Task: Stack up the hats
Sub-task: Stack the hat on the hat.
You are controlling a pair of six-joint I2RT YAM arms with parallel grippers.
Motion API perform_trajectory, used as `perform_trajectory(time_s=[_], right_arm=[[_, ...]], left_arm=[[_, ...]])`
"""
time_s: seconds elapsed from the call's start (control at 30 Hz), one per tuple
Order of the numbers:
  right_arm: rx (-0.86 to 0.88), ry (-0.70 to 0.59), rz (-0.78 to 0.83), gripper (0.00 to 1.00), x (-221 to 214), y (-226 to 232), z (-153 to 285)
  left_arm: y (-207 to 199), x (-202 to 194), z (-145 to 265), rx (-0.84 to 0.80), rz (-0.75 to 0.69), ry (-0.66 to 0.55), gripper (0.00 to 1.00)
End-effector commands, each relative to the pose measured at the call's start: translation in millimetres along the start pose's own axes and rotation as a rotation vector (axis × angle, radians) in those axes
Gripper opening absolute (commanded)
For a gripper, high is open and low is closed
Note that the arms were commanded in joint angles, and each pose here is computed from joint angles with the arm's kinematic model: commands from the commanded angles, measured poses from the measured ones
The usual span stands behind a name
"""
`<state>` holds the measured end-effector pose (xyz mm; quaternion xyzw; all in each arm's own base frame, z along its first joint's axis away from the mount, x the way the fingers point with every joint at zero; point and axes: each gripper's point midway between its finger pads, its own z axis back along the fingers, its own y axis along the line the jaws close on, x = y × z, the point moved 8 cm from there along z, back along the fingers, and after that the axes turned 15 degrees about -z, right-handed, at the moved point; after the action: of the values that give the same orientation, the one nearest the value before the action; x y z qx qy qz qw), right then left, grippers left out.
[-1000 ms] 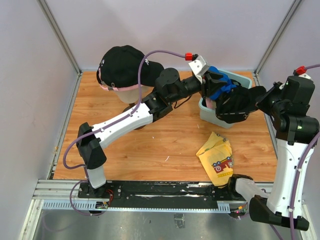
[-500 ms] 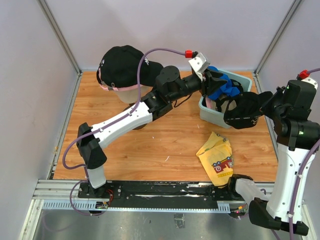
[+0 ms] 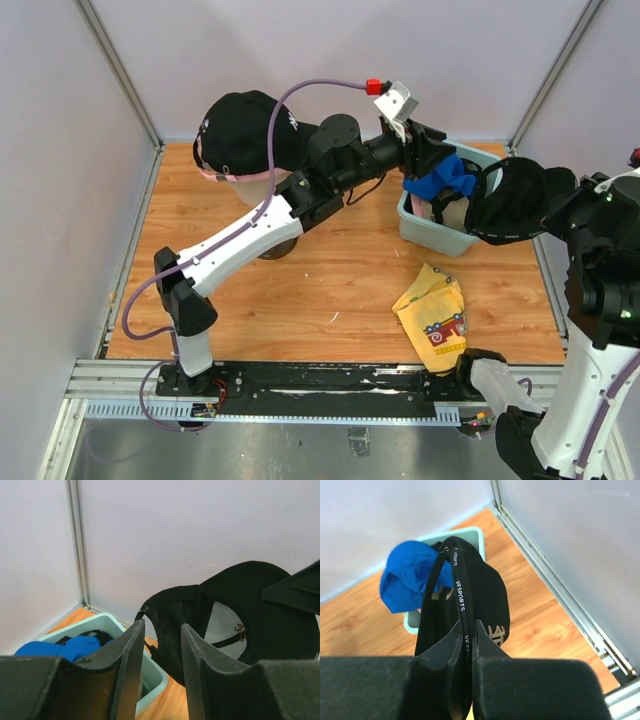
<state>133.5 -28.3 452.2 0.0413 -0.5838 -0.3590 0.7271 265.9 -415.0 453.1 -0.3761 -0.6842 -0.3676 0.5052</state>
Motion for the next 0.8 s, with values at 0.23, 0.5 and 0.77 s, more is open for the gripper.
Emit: perform_trajectory(time_s=[0.23,0.5,0.77], right_arm=[[0.49,-0.22,0.096,0.01,52,53,46],[0.887,-0.225,0.133,0.01,46,89,45],[1.058,-0.169,0.186,0.01,46,107,42]], left_arm=[[36,66,17,0.072,0.286,-0.048,0.42],[67,82,45,0.074,0.353,-0.066,0.59],[78,96,66,0.054,0.224,-0.081,0.79]])
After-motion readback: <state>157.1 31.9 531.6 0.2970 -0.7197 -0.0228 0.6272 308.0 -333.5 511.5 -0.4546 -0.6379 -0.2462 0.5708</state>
